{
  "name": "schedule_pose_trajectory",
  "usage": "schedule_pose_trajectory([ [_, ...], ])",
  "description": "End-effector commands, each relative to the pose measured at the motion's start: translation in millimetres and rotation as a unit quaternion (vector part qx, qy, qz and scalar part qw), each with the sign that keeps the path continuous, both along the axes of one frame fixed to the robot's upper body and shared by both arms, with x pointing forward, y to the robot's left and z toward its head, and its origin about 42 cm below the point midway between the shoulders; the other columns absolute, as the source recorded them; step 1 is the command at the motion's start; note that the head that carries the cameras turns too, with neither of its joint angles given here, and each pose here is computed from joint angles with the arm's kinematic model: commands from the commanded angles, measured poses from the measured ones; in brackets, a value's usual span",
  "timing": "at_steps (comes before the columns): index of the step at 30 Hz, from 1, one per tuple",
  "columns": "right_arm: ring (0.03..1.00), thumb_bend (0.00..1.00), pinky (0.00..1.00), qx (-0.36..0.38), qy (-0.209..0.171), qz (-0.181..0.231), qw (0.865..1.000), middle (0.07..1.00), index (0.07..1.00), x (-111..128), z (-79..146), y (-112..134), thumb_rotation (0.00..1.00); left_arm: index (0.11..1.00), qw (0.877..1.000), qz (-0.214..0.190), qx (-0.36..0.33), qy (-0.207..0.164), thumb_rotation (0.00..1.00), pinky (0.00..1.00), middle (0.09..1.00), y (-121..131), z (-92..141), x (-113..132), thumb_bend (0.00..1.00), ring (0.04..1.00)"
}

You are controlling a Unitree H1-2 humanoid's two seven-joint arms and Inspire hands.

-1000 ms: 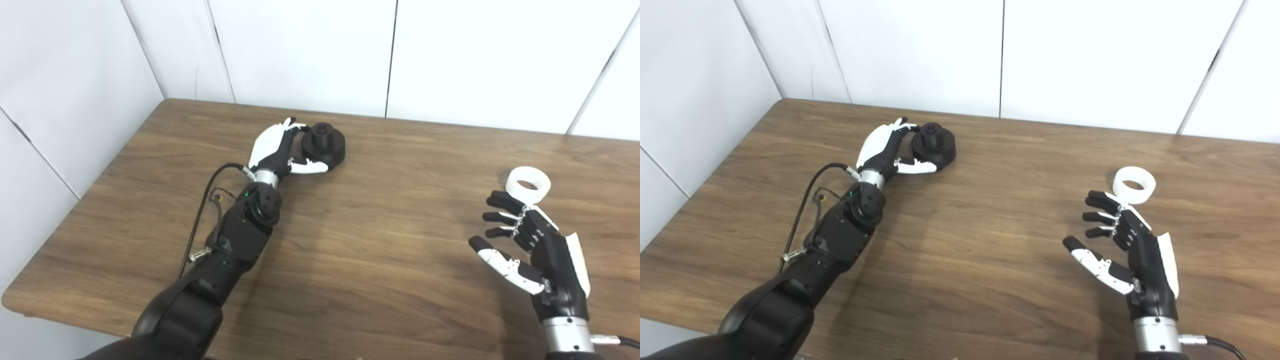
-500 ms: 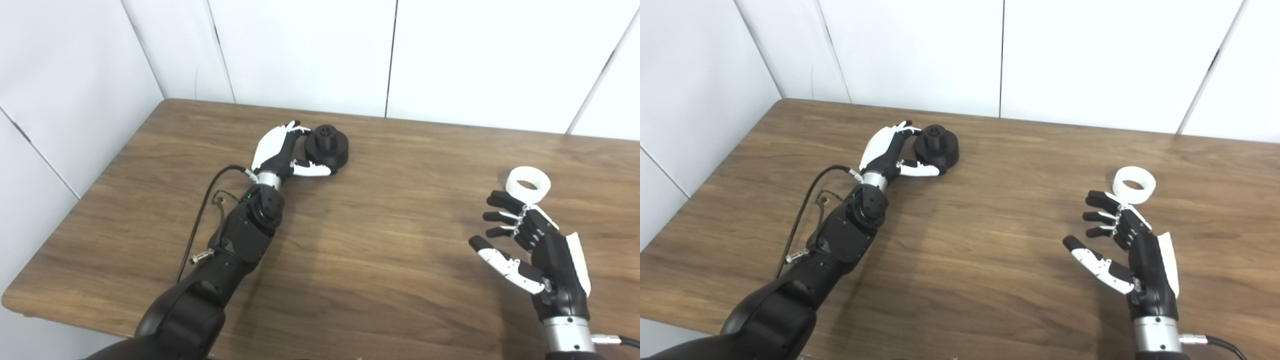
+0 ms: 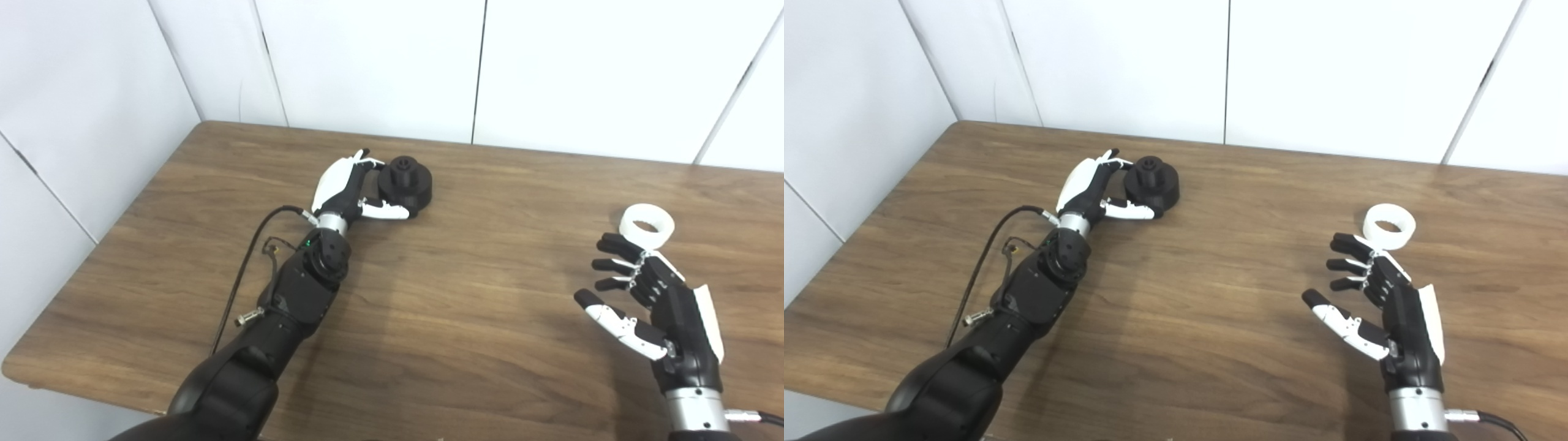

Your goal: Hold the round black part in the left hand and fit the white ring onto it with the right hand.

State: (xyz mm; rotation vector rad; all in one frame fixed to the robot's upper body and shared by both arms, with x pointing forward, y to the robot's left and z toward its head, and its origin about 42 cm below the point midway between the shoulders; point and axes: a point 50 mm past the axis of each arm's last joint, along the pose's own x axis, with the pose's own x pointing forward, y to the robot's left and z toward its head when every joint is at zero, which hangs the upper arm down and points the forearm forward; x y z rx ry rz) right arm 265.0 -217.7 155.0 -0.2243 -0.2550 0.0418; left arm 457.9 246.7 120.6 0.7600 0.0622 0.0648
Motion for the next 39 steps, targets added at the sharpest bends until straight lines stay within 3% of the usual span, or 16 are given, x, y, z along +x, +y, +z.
schedule_pose_trajectory([
  [1, 0.679, 0.67, 0.55, 0.000, -0.018, 0.005, 1.000, 0.755, 0.747, -7, 7, -2, 0.22, 0.629, 1.000, -0.011, 0.000, 0.003, 0.23, 1.00, 0.988, -5, -1, -1, 0.92, 1.000],
  [17, 0.679, 0.66, 0.55, 0.001, -0.020, 0.007, 1.000, 0.755, 0.745, -5, 5, -4, 0.20, 0.599, 0.999, -0.032, -0.026, -0.005, 0.20, 1.00, 1.000, -13, -11, -31, 0.94, 1.000],
  [28, 0.683, 0.67, 0.56, -0.002, -0.019, 0.006, 1.000, 0.753, 0.746, -4, 4, -4, 0.22, 0.607, 0.998, -0.049, -0.029, 0.014, 0.20, 1.00, 1.000, -17, -18, -58, 0.91, 1.000],
  [39, 0.694, 0.67, 0.57, -0.002, -0.018, 0.011, 1.000, 0.759, 0.751, -1, 5, -5, 0.23, 0.617, 0.995, -0.094, -0.036, 0.016, 0.23, 1.00, 1.000, -28, -15, -96, 0.91, 1.000],
])
